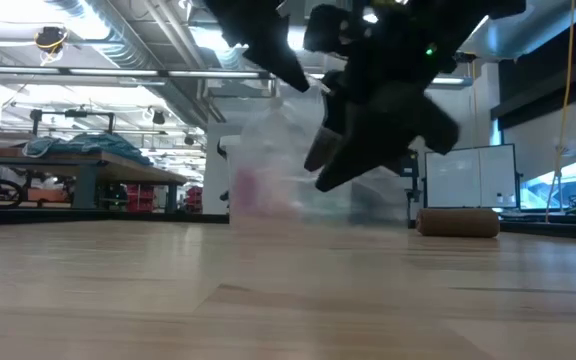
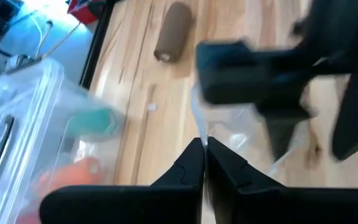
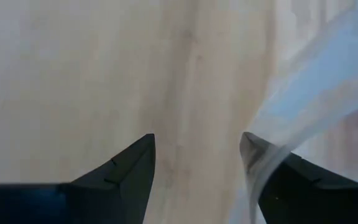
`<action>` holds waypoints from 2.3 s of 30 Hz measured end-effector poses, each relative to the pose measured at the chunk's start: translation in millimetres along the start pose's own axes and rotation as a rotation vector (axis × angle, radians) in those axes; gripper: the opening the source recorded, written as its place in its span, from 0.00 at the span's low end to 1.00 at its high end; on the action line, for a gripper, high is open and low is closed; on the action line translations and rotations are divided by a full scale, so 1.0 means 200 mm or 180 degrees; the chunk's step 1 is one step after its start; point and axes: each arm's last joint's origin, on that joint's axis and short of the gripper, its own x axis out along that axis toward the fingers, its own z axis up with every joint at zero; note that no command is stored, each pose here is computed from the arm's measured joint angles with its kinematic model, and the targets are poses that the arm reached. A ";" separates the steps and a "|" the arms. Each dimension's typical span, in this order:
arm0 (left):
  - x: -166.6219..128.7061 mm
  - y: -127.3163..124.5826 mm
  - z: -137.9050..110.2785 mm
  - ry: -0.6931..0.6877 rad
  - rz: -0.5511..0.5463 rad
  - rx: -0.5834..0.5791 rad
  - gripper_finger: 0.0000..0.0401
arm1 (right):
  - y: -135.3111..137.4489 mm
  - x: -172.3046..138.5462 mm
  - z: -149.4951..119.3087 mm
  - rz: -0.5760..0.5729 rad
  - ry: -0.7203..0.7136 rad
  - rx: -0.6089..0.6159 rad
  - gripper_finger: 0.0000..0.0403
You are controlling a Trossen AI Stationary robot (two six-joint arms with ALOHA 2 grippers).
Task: Roll bandage
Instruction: Open the transparent zip bag
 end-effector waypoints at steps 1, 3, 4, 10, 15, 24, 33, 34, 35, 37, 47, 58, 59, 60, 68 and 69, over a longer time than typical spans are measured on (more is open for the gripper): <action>0.00 0.01 -0.01 0.0048 0.0018 -0.0027 0.01 | 0.01 -0.01 0.00 0.0008 -0.0010 -0.0029 0.59; 0.01 0.02 -0.02 0.0095 0.0056 -0.0067 0.01 | 0.03 -0.03 0.00 -0.0124 -0.0010 -0.0096 0.59; 0.02 0.02 -0.02 0.0100 0.0071 -0.0085 0.00 | 0.03 -0.04 0.01 -0.0251 -0.0003 -0.0123 0.59; 0.02 0.01 -0.02 0.0094 -0.0170 -0.0051 0.01 | -0.01 -0.01 0.00 -0.0560 0.0039 0.0127 0.59; 0.03 0.01 -0.02 0.0101 -0.0195 -0.0066 0.01 | 0.01 0.03 -0.01 -0.0035 -0.0013 0.0254 0.59; 0.04 0.01 -0.03 0.0119 -0.0209 -0.0116 0.00 | 0.02 -0.02 0.02 -0.0446 -0.0056 0.0231 0.59; 0.12 -0.02 -0.06 -0.0200 -0.0226 -0.0061 0.00 | 0.09 0.10 0.00 -0.0130 -0.0333 0.0452 0.59; 0.14 -0.02 -0.07 -0.0262 -0.0204 -0.0141 0.00 | 0.09 0.10 0.00 -0.0162 -0.0347 0.0498 0.59; 0.15 -0.01 -0.08 -0.0319 -0.0197 -0.0220 0.00 | 0.09 0.11 0.00 -0.0195 -0.0351 0.0526 0.59; 0.18 0.00 -0.10 -0.0362 -0.0214 -0.0291 0.00 | 0.09 0.12 -0.01 -0.0231 -0.0330 0.0539 0.59; 0.22 0.00 -0.17 -0.0292 -0.0625 -0.0144 0.00 | 0.10 0.09 0.00 -0.0298 -0.0296 0.0379 0.59; 0.16 0.04 -0.17 -0.0218 -0.0370 -0.0177 0.00 | 0.05 -0.15 0.09 -0.0309 -0.0452 0.0532 0.59; 0.16 0.04 -0.17 -0.0221 -0.0371 -0.0183 0.00 | 0.05 -0.15 0.09 -0.0325 -0.0430 0.0554 0.59; 0.16 0.04 -0.17 -0.0221 -0.0371 -0.0182 0.00 | 0.04 -0.15 0.09 -0.0355 -0.0416 0.0591 0.59; 0.16 0.04 -0.17 -0.0230 -0.0359 -0.0175 0.00 | 0.00 -0.20 0.08 -0.0810 -0.0416 0.0783 0.59; 0.16 0.04 -0.17 -0.0229 -0.0360 -0.0174 0.00 | 0.00 -0.22 0.09 -0.0755 -0.0452 0.0805 0.59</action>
